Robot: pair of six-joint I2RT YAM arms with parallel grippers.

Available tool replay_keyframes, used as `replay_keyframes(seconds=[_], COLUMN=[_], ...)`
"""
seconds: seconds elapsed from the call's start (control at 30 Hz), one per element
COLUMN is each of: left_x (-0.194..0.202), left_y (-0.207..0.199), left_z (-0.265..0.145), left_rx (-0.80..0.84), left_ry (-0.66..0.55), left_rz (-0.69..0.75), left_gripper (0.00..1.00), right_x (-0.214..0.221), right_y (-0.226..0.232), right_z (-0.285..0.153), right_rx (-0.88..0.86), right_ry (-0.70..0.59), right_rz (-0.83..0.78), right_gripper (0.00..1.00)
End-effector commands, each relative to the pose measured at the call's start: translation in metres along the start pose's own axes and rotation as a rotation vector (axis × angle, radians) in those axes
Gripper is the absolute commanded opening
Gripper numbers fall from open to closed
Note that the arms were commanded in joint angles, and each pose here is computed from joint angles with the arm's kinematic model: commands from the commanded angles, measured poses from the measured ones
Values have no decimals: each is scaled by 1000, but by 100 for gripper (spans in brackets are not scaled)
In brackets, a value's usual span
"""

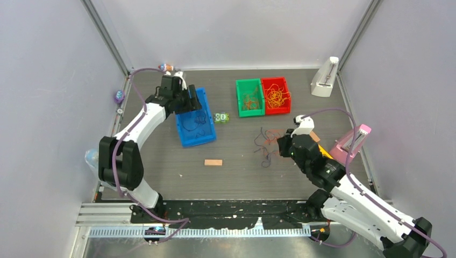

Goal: Untangle the cables

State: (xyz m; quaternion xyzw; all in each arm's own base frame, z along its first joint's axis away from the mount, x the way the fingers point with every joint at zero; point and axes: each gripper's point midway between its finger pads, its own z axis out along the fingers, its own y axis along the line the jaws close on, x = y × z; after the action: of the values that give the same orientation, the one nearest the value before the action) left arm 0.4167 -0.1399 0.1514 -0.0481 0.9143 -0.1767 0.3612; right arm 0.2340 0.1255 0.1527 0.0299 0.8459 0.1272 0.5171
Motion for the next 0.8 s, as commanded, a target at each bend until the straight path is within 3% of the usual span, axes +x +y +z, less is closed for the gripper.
replay_keyframes(seconds=[0.0,0.23,0.33,0.53,0.67,0.77], left_x=[0,12,27,75,98,109], left_y=[-29,-82,-120,-173,-188,-191], left_z=[-34,-102,-129,-153,-158,-150], left_rx=[133,250,394,775,877,862], left_ry=[-11,-95,-148,-282,-400,-448], left_rz=[44,199,296,437,492,572], left_gripper=[72,76,77,78,80,80], right_x=[-55,-121,-138,-188,-209,-216], right_y=[41,81,99,120,129,142], right_z=[-24,-64,-76,-108,-120,-128], right_rx=[-177,-325,-396,-478,-509,-572], right_ry=[-53,-62,-54,-132,-167,-161], right_rz=[-43,-141,-164,-132,-86,-79], right_gripper=[5,5,5,5,5,5])
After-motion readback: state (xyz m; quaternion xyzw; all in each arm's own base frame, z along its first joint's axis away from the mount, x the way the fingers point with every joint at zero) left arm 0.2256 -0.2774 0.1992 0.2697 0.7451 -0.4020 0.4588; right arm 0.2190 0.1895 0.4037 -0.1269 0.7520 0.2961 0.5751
